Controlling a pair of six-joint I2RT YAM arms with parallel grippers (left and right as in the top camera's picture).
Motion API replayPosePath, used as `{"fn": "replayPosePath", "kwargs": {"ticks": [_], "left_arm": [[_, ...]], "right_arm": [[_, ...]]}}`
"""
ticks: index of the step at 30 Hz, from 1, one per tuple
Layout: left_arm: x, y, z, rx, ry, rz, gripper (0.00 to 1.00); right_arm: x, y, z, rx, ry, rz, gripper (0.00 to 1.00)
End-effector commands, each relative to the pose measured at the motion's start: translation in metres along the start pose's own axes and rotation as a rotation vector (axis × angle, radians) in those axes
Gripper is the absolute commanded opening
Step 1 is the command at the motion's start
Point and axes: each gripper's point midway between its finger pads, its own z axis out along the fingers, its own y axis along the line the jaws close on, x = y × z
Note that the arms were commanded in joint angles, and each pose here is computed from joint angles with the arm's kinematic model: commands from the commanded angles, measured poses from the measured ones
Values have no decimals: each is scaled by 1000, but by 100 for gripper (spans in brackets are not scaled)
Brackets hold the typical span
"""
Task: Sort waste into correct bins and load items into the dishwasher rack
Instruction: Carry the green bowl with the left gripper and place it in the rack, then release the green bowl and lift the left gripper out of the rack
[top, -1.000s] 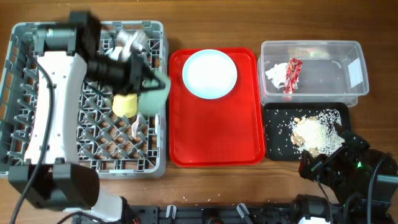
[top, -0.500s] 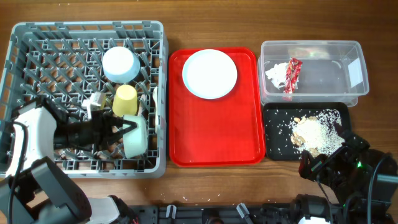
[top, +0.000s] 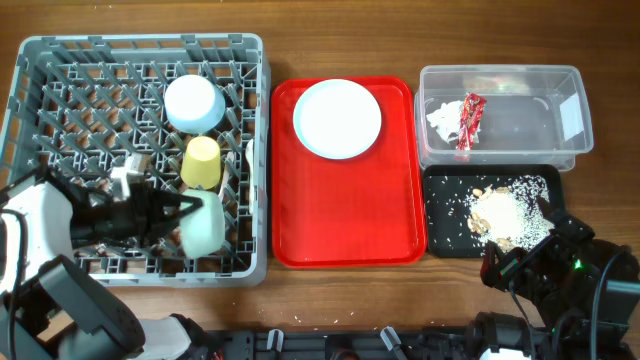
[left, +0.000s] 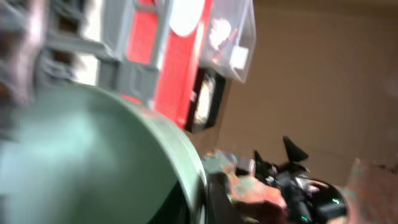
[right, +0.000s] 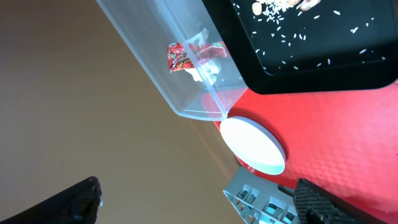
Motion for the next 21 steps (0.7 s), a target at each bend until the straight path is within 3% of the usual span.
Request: {"fn": "replayPosePath", "kwargs": {"ticks": [1, 5, 8, 9, 10, 15, 21], "left_arm": [[-6, 12, -11, -19, -44, -64, 19], [-16, 16, -30, -8, -134, -100, 23], [-25, 16, -45, 11, -200, -168, 34], [-29, 15, -51, 12, -225, -183, 43], [-32, 14, -56, 10, -240, -193, 100], [-42, -7, -73, 6, -285, -152, 100], [-25, -63, -70, -75, -286, 74, 100]], "right_arm": [[2, 2, -3, -10, 9, 54, 100], [2, 2, -3, -10, 9, 54, 100], [2, 2, -3, -10, 9, 54, 100], [2, 2, -3, -9, 9, 54, 100], [2, 2, -3, -9, 9, 54, 100], [2, 2, -3, -9, 9, 54, 100], [2, 2, -3, -9, 9, 54, 100]]}}
